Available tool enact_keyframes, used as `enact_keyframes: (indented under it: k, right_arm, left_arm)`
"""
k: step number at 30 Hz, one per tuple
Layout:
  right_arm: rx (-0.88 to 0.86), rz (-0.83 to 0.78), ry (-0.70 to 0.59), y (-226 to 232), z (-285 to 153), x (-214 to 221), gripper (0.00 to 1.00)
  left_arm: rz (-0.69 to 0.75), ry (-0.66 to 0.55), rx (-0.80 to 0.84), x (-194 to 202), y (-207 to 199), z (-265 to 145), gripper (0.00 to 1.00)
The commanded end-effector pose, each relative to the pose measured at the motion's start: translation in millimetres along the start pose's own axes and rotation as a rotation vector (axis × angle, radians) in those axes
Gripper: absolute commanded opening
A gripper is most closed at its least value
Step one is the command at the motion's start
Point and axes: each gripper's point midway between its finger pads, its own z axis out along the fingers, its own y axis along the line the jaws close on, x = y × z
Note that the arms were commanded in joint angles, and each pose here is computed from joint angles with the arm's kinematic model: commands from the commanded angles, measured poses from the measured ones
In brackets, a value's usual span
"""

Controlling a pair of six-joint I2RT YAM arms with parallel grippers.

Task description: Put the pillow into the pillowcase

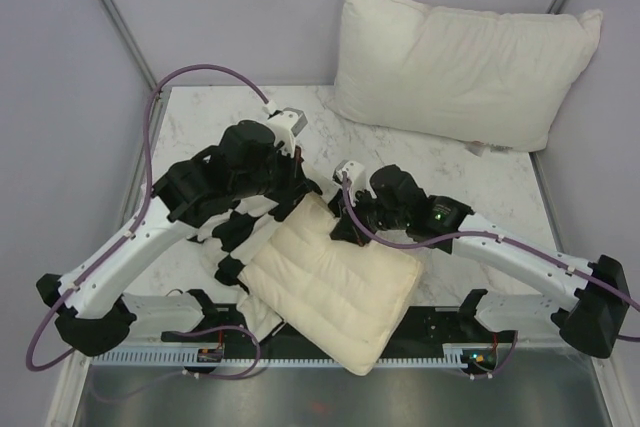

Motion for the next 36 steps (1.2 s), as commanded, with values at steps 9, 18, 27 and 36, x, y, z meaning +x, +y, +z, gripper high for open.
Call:
enact_keyframes:
  k: [9, 18, 27, 36]
  right_arm:
    - [0.191, 0.197, -0.552, -2.7, -65.6, -142.1, 0.0]
    - [0.245, 0.468, -0.938, -66.1, -111.0, -148.7, 0.0]
    - [0.49, 0.682, -0.897, -140.1, -107.9, -82.8, 0.0]
    - [0.828, 0.745, -0.705, -204.3, -121.7, 19.1, 0.81]
  left_arm:
    - [-0.041, 0.013, 0.139, -20.6, -56.0, 36.5, 0.02]
    - [-0.087, 0.056, 0.344, -5.5, -135.2, 27.2, 0.02]
    - [0.014, 0.021, 0.131, -14.5, -85.3, 67.7, 0.66]
    - [-0.142, 0.006, -0.258, 1.0, 87.0, 59.5, 0.93]
